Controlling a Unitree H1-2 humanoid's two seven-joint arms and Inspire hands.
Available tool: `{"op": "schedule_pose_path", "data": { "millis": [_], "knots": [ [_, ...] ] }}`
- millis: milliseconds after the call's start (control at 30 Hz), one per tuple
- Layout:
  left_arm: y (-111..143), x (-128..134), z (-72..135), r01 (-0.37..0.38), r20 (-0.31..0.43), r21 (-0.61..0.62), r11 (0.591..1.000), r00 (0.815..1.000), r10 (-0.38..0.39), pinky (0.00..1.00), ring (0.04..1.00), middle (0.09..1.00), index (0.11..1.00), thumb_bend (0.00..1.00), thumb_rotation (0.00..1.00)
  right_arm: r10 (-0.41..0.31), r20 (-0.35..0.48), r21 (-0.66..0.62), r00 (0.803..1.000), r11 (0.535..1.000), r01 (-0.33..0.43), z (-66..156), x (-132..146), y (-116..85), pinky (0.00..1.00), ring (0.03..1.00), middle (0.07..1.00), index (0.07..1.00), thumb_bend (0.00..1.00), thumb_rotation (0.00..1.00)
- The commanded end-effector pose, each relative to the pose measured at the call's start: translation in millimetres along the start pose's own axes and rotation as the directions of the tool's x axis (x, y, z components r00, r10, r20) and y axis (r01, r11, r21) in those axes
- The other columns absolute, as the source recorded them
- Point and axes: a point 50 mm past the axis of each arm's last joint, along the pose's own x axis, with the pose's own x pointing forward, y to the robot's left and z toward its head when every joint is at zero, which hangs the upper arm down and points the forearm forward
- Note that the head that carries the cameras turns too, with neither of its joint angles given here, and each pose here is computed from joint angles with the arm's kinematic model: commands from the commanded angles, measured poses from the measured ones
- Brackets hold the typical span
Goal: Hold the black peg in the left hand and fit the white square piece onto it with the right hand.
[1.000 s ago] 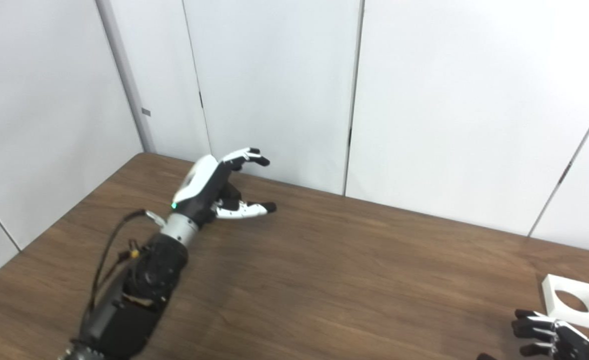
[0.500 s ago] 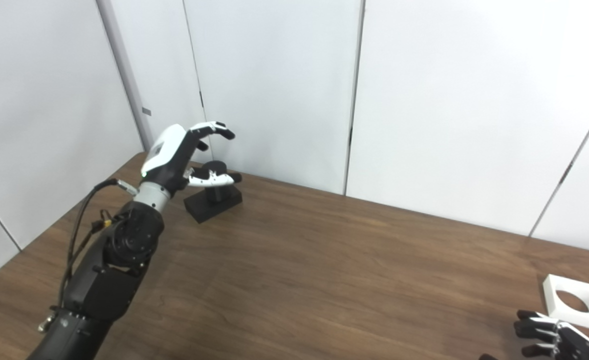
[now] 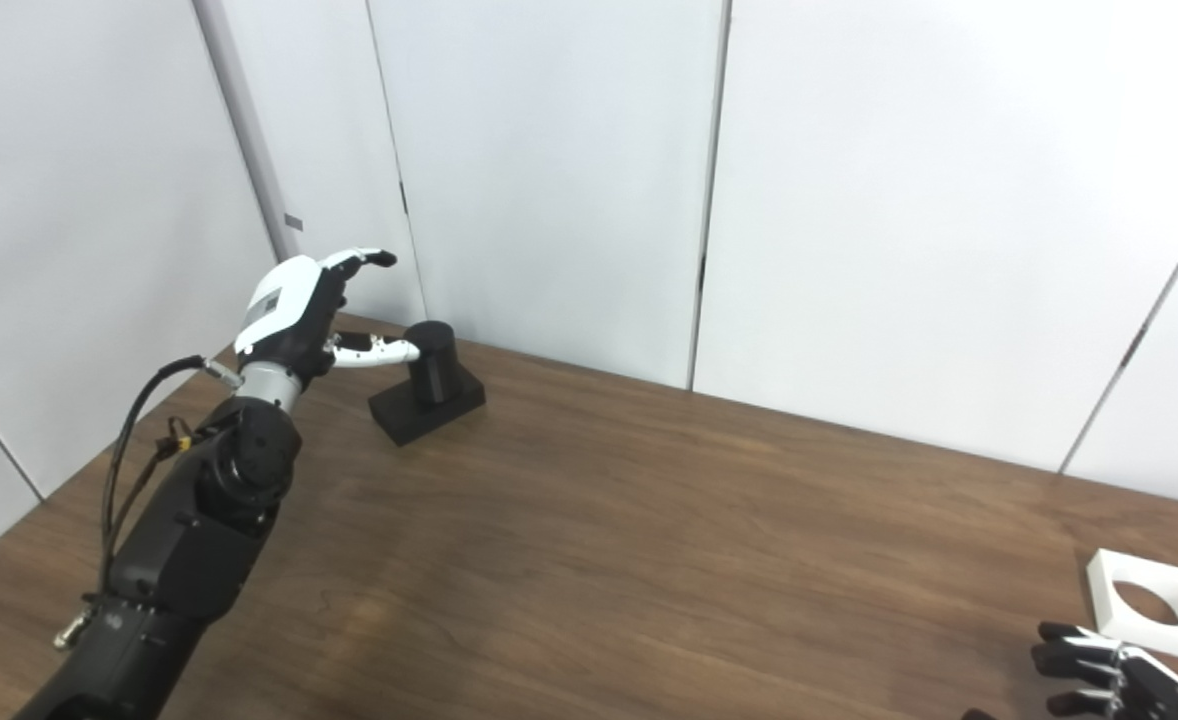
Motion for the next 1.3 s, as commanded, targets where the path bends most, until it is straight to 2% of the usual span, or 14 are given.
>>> {"op": "schedule_pose_path", "data": {
  "millis": [0, 133, 233, 333, 600, 967, 1267],
  "knots": [
    [27.0, 18.9, 7.4, -0.090, 0.017, 0.060, 0.994, 0.996, 0.089, 0.78, 0.961, 0.935, 0.825, 1.00, 0.38, -0.012, 0.068, -0.008, 0.998, 1.000, 0.013, 13.4, 5.1, -6.3, 0.46, 0.600, 0.677, 0.496, 0.50, 0.13],
    [21.7, 22.7, 0.9, -0.057, -0.041, 0.099, 0.993, 0.997, 0.062, 0.85, 0.999, 0.986, 0.864, 1.00, 0.48, -0.012, 0.068, -0.008, 0.998, 1.000, 0.013, 11.6, 4.9, -7.6, 0.46, 0.600, 0.680, 0.497, 0.50, 0.13],
    [17.2, 23.4, -0.9, -0.033, -0.076, 0.109, 0.993, 0.996, 0.042, 0.88, 1.000, 0.999, 0.889, 1.00, 0.50, -0.011, 0.064, -0.009, 0.998, 1.000, 0.012, 11.0, 4.9, -7.3, 0.45, 0.596, 0.677, 0.497, 0.50, 0.13],
    [8.8, 23.7, -7.5, -0.016, -0.087, 0.126, 0.992, 0.996, 0.027, 0.88, 1.000, 1.000, 0.887, 1.00, 0.53, -0.010, 0.063, -0.018, 0.998, 1.000, 0.011, 11.5, 4.9, -6.9, 0.45, 0.590, 0.675, 0.497, 0.50, 0.13],
    [-13.7, 22.1, -16.4, 0.063, -0.164, 0.151, 0.986, 0.986, -0.038, 0.82, 1.000, 1.000, 0.871, 1.00, 0.53, -0.018, 0.057, -0.012, 0.998, 1.000, 0.019, 12.7, 4.0, -8.8, 0.45, 0.595, 0.674, 0.497, 0.50, 0.14],
    [-36.3, 20.1, -26.4, 0.144, -0.220, 0.144, 0.979, 0.969, -0.110, 0.85, 1.000, 1.000, 0.858, 1.00, 0.54, -0.017, 0.057, -0.003, 0.998, 1.000, 0.018, 15.5, 0.8, -10.4, 0.45, 0.586, 0.666, 0.497, 0.50, 0.14],
    [-50.0, 16.9, -34.2, 0.167, -0.249, 0.138, 0.976, 0.960, -0.129, 0.87, 1.000, 1.000, 0.854, 1.00, 0.50, -0.017, 0.058, -0.001, 0.998, 1.000, 0.017, 15.5, 0.2, -11.6, 0.45, 0.596, 0.678, 0.498, 0.50, 0.14]
  ]
}}
